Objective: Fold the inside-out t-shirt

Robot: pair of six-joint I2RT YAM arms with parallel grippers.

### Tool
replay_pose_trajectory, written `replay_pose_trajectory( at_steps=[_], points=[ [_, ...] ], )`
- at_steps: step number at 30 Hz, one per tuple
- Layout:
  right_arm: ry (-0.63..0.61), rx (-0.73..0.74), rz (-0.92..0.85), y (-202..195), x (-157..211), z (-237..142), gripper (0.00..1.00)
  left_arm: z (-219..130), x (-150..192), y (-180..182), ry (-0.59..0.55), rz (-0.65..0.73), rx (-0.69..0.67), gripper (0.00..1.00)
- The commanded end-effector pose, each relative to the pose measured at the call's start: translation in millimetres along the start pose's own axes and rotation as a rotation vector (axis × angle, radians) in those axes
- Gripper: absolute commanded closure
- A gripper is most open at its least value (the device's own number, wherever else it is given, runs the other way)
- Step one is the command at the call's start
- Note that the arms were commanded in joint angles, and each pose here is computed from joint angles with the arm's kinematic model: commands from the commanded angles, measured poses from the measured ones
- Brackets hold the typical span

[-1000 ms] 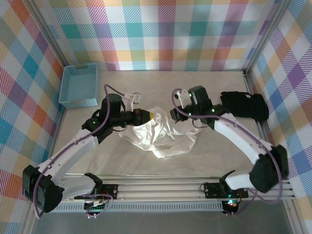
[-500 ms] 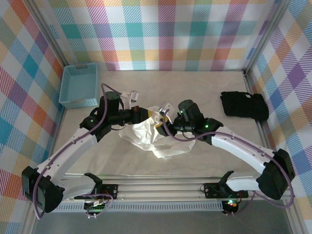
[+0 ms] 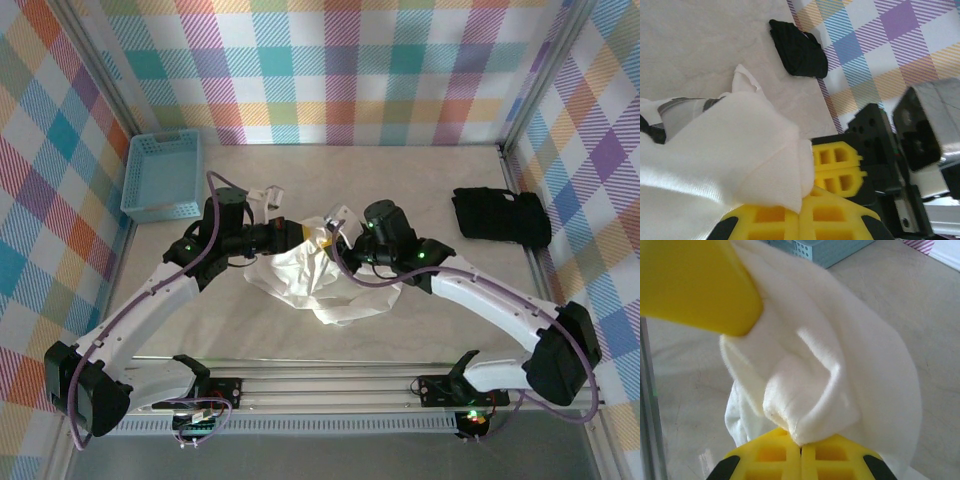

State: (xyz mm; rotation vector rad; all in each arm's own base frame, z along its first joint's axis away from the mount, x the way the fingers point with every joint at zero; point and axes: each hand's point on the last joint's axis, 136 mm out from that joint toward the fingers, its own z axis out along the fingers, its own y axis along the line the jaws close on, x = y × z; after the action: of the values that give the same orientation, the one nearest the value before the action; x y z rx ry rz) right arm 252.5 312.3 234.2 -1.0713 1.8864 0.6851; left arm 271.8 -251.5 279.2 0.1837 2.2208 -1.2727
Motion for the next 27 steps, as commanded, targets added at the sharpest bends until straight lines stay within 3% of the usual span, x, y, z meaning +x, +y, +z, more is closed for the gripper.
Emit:
replay_pose_trajectory(
  at_steps=[1, 9, 14, 18, 22, 27],
  points=[
    [-0.02, -0.043, -0.047, 12.4, -7.4, -22.9, 1.0, -14.8, -16.2, -2.2, -0.061, 0.019, -0.017, 1.0],
    [-0.158, -0.291, 0.09, 24.1, -33.3, -64.4, 1.0, -28.6, -24.2, 24.9, -0.092, -0.028, -0.089, 1.0],
    [-0.2, -0.462, 0.169, 34.3, -45.5, -58.4, 1.0, -26.9, -19.8, 42.1, -0.079, -0.004, -0.165, 1.0],
    [-0.207, -0.497, 0.195, 33.2, -49.1, -52.0, 1.0, -23.2, -17.0, 53.7, -0.074, 0.005, -0.21, 1.0],
    [-0.206, -0.474, 0.233, 25.1, -53.5, -45.7, 1.0, -20.6, -8.4, 72.2, -0.047, 0.051, -0.337, 0.86],
    [-0.192, -0.434, 0.301, 12.2, -55.1, -34.8, 1.0, -18.1, 7.1, 70.5, -0.037, 0.126, -0.387, 0.66]
  ],
)
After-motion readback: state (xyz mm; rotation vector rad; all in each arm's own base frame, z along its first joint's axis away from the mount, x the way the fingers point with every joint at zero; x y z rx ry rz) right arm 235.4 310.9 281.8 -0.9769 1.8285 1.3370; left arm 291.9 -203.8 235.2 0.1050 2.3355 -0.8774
